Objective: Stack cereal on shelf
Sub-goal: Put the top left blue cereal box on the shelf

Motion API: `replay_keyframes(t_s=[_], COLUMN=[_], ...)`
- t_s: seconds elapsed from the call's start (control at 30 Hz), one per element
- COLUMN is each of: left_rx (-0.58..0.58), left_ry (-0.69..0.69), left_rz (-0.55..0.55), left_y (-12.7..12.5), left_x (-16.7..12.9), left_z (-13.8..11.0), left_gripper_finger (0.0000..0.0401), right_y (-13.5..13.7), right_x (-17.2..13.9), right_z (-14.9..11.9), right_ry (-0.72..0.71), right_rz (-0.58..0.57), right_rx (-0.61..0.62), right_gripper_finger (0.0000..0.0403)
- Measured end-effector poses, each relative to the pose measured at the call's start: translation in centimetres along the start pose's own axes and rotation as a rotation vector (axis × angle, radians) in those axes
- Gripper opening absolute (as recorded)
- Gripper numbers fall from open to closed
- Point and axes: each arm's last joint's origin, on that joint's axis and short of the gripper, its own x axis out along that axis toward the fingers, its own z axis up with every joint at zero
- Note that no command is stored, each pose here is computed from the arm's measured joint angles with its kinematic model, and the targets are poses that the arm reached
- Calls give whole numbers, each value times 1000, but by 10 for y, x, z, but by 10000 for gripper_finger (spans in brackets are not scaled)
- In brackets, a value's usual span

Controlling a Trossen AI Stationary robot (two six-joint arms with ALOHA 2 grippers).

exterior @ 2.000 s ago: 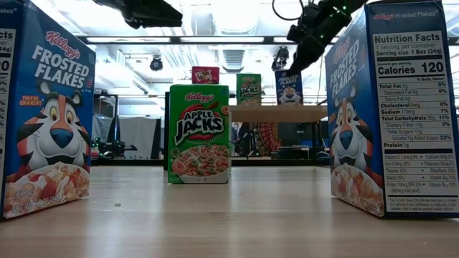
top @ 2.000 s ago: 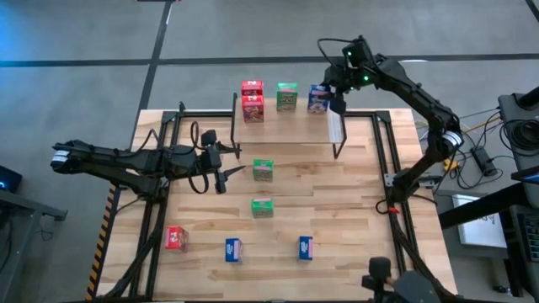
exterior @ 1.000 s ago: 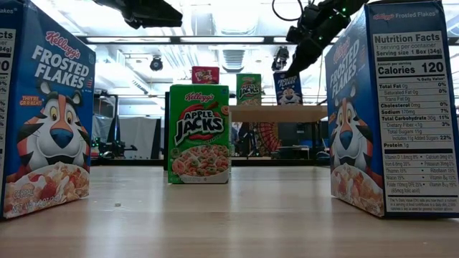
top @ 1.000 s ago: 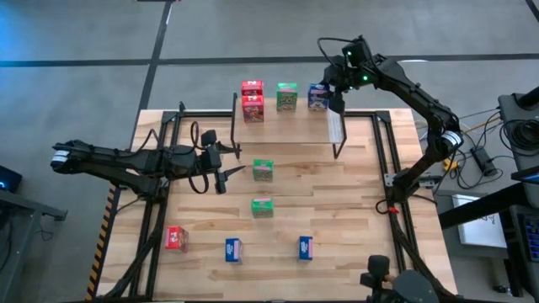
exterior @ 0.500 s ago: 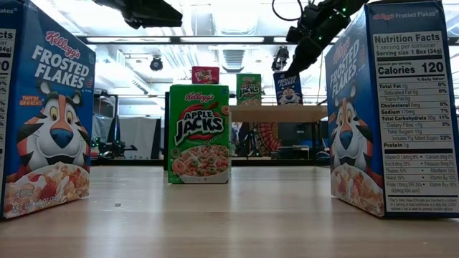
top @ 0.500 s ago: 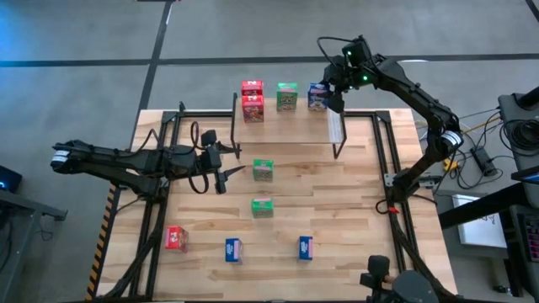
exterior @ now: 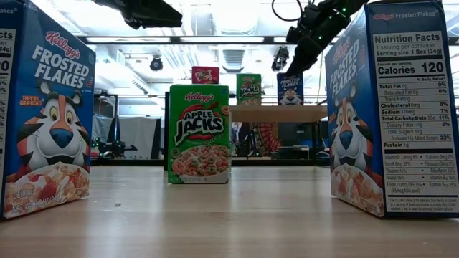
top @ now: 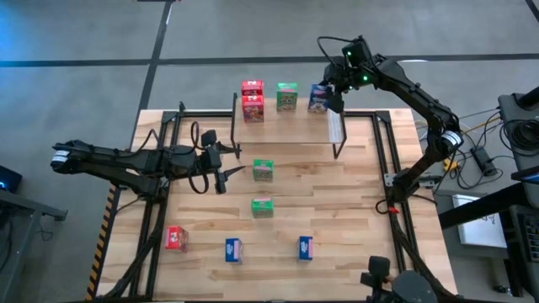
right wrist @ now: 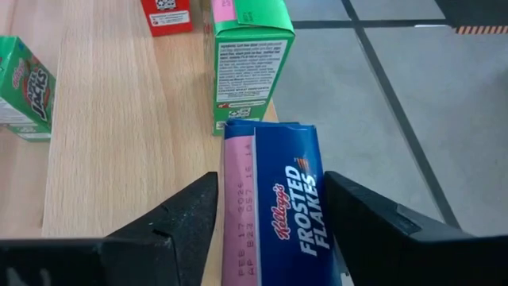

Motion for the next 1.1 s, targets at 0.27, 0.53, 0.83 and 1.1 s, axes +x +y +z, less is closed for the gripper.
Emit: replay_keyframes(t_s=[0.27, 0.53, 0.83, 1.1], left_rx=[0, 0, -2, 3], left_ry=[0, 0, 12, 25], left_rz=[0, -1, -3, -7], left_y=[0, 0, 0, -1], left_x=[0, 0, 0, 0], left_z=[0, 0, -1, -3], left_gripper_finger=[215, 215, 215, 215], right_y=[-1, 10, 46, 64], right_x=[-10, -37, -29, -12], right_z=[9, 38, 41, 26], right_ry=[-27, -96, 61, 318], right_rz=[-21, -17, 99, -198], right_rx=[0, 148, 413, 483], right_gripper_finger=[240, 229, 142, 34])
